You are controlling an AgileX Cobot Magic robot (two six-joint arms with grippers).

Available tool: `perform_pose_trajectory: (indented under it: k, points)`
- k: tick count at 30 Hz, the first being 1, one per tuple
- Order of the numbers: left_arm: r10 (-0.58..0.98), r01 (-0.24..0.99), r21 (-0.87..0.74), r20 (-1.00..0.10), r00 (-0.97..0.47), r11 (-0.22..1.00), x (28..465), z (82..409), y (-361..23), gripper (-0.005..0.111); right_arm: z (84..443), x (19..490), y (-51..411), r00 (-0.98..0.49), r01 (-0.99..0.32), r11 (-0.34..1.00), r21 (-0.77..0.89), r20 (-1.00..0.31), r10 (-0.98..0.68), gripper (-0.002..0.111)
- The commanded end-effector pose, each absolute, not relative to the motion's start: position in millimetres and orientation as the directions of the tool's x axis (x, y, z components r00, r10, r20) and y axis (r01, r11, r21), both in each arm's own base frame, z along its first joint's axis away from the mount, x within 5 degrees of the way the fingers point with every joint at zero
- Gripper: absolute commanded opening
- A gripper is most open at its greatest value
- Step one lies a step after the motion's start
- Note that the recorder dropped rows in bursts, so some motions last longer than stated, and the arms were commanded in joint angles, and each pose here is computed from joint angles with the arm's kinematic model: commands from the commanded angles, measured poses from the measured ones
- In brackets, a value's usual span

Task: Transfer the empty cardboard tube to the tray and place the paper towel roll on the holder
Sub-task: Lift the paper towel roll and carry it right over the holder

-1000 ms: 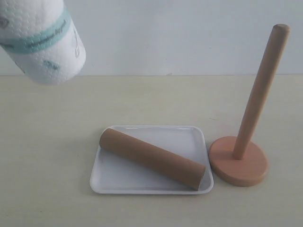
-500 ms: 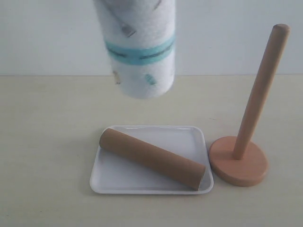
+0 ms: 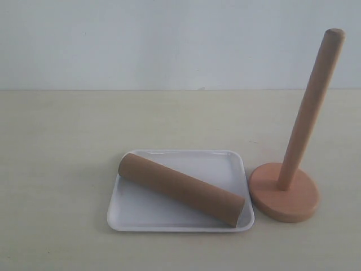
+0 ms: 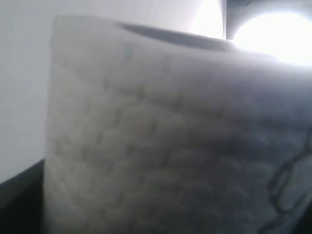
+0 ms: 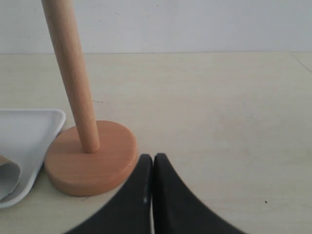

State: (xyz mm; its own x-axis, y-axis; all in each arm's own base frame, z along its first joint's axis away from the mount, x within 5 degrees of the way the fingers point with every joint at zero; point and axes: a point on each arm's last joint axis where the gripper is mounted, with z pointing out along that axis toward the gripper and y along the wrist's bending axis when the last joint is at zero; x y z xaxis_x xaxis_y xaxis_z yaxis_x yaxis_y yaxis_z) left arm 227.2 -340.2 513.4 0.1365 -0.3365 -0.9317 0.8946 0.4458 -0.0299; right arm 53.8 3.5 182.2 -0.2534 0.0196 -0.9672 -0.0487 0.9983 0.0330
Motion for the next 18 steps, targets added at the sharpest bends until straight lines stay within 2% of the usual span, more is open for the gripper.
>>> perform_pose_trajectory:
  k: [1,3,8,18]
  points:
    - [-0.320,0.871,-0.072,-0.942,0.101,0.486,236,507,-366,0.004,183,54,3,-0.246,-0.043,0.998,0.034,-0.969,0.022,0.000]
    - [-0.323,0.868,-0.073,-0.941,0.103,0.491,242,504,-374,0.004,183,54,3,-0.246,-0.043,0.998,0.034,-0.969,0.022,0.000]
    - [-0.256,0.783,-0.131,-0.966,0.038,0.608,259,493,-375,0.004,183,54,3,-0.246,-0.043,0.998,0.034,-0.969,0.022,0.000]
    - [-0.303,0.794,-0.224,-0.952,-0.052,0.566,260,486,-380,0.004,183,54,3,-0.246,-0.043,0.998,0.034,-0.969,0.022,0.000]
